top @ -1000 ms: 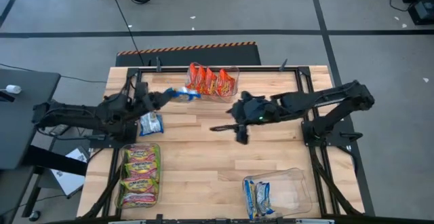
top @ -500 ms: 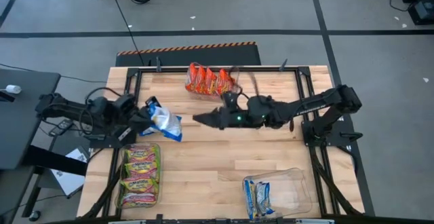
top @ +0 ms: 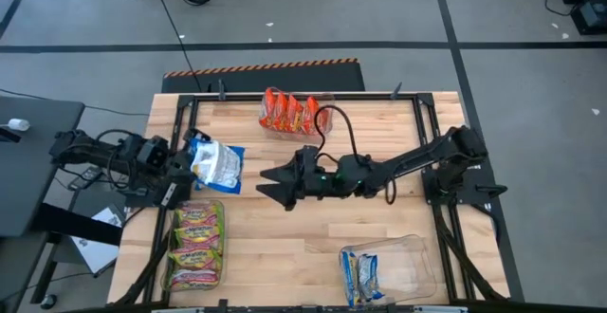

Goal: Sort Maruchan noodles
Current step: Put the blue noodle pack into the bottom right transparent bin

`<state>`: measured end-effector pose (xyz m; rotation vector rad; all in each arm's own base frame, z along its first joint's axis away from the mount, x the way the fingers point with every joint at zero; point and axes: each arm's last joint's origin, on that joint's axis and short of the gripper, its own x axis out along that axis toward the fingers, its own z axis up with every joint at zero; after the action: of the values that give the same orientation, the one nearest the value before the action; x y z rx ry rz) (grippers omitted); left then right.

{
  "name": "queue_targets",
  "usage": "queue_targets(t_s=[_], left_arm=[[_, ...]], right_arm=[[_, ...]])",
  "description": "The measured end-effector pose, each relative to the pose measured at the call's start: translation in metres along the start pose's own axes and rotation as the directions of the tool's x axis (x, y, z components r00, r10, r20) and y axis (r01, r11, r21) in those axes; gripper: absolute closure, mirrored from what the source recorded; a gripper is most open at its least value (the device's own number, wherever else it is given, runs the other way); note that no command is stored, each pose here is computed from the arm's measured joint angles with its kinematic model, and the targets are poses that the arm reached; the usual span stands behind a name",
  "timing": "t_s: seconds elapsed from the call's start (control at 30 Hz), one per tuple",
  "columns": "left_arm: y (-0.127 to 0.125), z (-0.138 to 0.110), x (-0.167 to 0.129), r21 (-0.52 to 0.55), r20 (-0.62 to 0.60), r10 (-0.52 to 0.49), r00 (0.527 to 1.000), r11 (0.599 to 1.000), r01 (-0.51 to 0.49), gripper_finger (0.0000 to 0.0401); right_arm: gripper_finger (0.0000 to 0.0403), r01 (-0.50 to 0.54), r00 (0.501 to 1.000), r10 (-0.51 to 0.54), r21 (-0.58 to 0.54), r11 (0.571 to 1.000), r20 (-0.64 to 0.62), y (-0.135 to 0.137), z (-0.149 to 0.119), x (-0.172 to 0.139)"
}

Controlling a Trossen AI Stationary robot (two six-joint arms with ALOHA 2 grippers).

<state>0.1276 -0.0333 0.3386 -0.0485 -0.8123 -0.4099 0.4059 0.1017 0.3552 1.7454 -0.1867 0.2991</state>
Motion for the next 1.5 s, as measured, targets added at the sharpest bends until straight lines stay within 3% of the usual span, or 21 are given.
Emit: queue_targets(t_s=[0.1,0.23,0.47,0.8,1.0,1.23,1.5], left_arm=[[0.0,-0.002,0.001,0.086,-0.007,-0.005,1.0,0.996,0.006,0.04],[0.001,-0.011,0.004,0.156,-0.032,-0.004,0.999,0.988,0.009,0.04],[0.003,-0.034,0.011,0.145,-0.066,-0.018,0.998,0.989,0.028,0.04],[0.012,-0.055,0.016,0.146,-0.039,0.037,0.999,0.989,-0.031,0.04],[0.013,-0.057,0.016,0.091,-0.05,0.042,0.998,0.995,-0.038,0.0395],[0.016,-0.055,0.015,-0.029,-0.038,0.169,0.985,0.985,-0.171,0.0361],[0.017,-0.057,0.015,-0.121,-0.08,0.21,0.974,0.968,-0.219,0.0274]], right_arm=[[0.0111,-0.066,0.998,0.067,0.063,0.996,-0.002,-0.009,0.004,0.005],[0.0109,-0.054,0.998,0.056,0.138,0.989,-0.012,-0.02,0.004,0.008],[0.011,-0.09,0.996,0.09,0.155,0.984,0.01,-0.016,0.02,0.011],[0.0135,-0.08,0.996,0.084,0.174,0.981,-0.019,-0.016,0.027,0.012],[0.019,-0.091,0.996,0.093,0.167,0.982,-0.006,-0.014,0.033,0.013],[0.0279,-0.104,0.994,0.104,0.016,0.994,0.017,-0.011,0.041,0.013],[0.0341,-0.127,0.991,0.13,-0.078,0.989,0.037,-0.009,0.045,0.013]])
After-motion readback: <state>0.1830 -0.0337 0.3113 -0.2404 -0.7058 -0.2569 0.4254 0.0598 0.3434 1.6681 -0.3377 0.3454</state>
